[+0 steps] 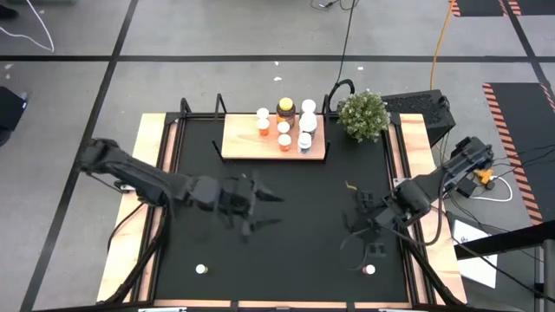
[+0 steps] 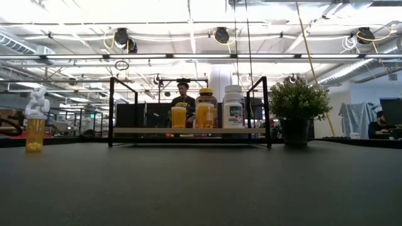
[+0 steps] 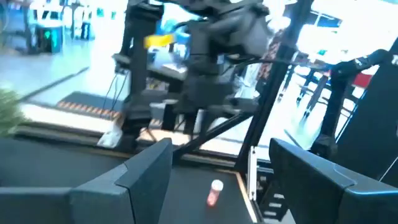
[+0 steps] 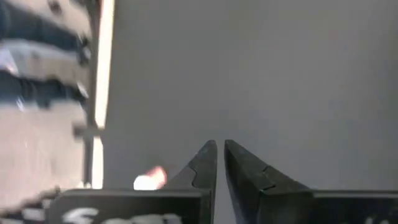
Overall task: Pick and place medicine bottles onto shelf by color
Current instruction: Put the pink pill bottle on the shelf aligned with the other pink pill bottles
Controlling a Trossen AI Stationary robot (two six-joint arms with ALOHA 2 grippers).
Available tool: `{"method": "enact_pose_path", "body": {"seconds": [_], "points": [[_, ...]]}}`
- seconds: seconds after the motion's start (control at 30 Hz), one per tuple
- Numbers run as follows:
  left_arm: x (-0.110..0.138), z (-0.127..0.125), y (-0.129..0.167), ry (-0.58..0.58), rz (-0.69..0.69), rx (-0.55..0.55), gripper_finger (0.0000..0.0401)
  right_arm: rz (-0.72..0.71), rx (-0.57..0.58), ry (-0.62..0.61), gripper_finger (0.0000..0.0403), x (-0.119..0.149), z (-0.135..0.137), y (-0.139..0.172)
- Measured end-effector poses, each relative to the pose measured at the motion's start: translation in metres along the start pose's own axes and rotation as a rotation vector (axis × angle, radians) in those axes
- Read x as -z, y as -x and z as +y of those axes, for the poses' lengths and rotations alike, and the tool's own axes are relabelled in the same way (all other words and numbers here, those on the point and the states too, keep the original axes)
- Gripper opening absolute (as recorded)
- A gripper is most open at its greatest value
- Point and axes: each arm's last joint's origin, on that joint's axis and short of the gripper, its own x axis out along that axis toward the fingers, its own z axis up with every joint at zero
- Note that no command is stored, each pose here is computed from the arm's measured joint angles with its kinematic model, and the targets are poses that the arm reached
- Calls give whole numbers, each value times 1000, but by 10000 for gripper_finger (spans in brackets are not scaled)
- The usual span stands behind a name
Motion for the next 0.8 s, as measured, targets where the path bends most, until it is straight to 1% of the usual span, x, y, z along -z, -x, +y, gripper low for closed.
{"method": "enact_pose_path", "body": {"seconds": [0.07, 0.2, 0.27, 0.33, 0.43, 0.57, 0.63, 0.7, 0.8], "points": [[13, -6, -17, -20, -14, -1, 264, 57, 5, 26, 27, 11, 1, -4], [35, -16, -49, -59, 8, -25, 265, 129, 3, 106, 27, 39, 7, -16], [41, -20, -63, -85, 20, -23, 266, 157, 7, 126, 31, 53, 9, -25], [42, -23, -76, -113, 18, -21, 266, 174, -7, 127, 39, 67, 11, -36], [32, -24, -89, -145, 17, -12, 266, 153, -99, 111, 66, 83, 21, -54], [15, -20, -97, -177, 53, -34, 267, 107, -221, 120, 117, 106, 36, -83], [9, -18, -99, -194, 87, -47, 266, 109, -222, 116, 142, 118, 40, -95], [5, -16, -100, -206, 121, -59, 267, 137, -178, 107, 161, 130, 38, -104], [-1, -16, -97, -214, 154, -66, 267, 139, -141, 122, 173, 140, 38, -111]]}}
